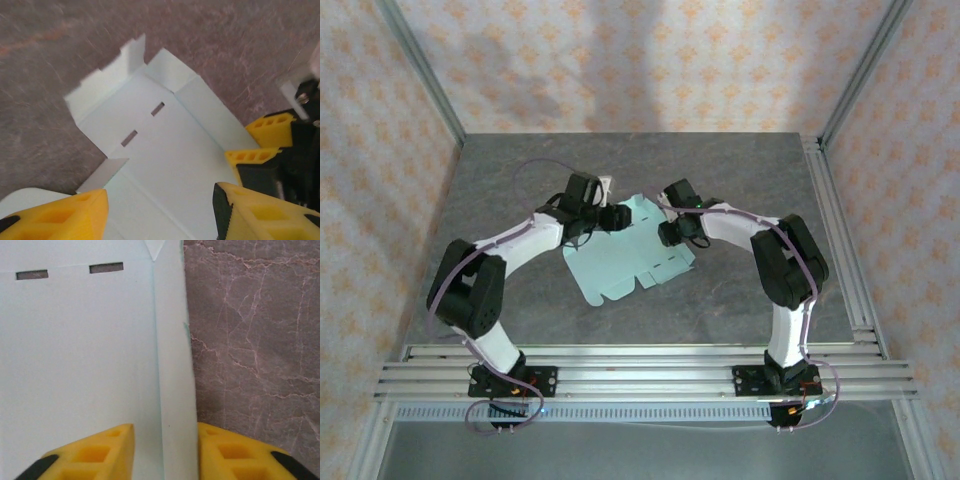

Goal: Fold the paper box

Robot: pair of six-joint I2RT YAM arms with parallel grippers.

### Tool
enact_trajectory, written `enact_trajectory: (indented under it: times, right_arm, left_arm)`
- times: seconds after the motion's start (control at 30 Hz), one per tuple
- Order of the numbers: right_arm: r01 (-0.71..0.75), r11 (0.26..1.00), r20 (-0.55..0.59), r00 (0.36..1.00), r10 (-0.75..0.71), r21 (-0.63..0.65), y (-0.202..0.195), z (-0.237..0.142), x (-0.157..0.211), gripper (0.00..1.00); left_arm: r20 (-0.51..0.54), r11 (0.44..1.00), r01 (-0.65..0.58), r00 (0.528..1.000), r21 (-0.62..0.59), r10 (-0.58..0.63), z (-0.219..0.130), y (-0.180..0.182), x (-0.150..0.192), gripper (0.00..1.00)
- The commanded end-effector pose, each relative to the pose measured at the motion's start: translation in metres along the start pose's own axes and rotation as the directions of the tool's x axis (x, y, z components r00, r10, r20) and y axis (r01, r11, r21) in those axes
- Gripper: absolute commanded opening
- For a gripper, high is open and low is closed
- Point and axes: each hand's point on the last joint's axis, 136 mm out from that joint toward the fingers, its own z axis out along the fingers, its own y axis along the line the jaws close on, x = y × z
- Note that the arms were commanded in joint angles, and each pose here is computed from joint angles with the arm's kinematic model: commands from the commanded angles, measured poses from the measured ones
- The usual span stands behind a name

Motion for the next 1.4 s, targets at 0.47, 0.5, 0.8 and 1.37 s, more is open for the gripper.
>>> enact_trajectory:
  times: [0.47,0.5,0.8,1.37]
  right_arm:
    - [-0.167,0.976,0.075,0.981,0.178,-0.137,-0.014,-0.011,0.008,0.43]
    - [-0.166,0.977,0.071,0.982,0.176,-0.137,-0.014,-0.010,0.009,0.43]
    - [-0.152,0.977,0.073,0.984,0.164,-0.148,-0.012,-0.009,0.009,0.05]
    - [-0.160,0.973,0.065,0.983,0.173,-0.167,-0.010,0.003,0.008,0.24]
  left_arm:
    - [0.017,0.993,0.091,0.996,-0.080,-0.090,-0.009,0.038,0.008,0.61]
    - [0.014,0.993,0.091,0.996,-0.076,-0.090,-0.008,0.037,0.008,0.61]
    - [0.010,0.993,0.090,0.996,-0.078,-0.089,-0.010,0.039,0.010,0.62]
    - [0.009,0.993,0.088,0.996,-0.077,-0.088,-0.012,0.039,0.011,0.62]
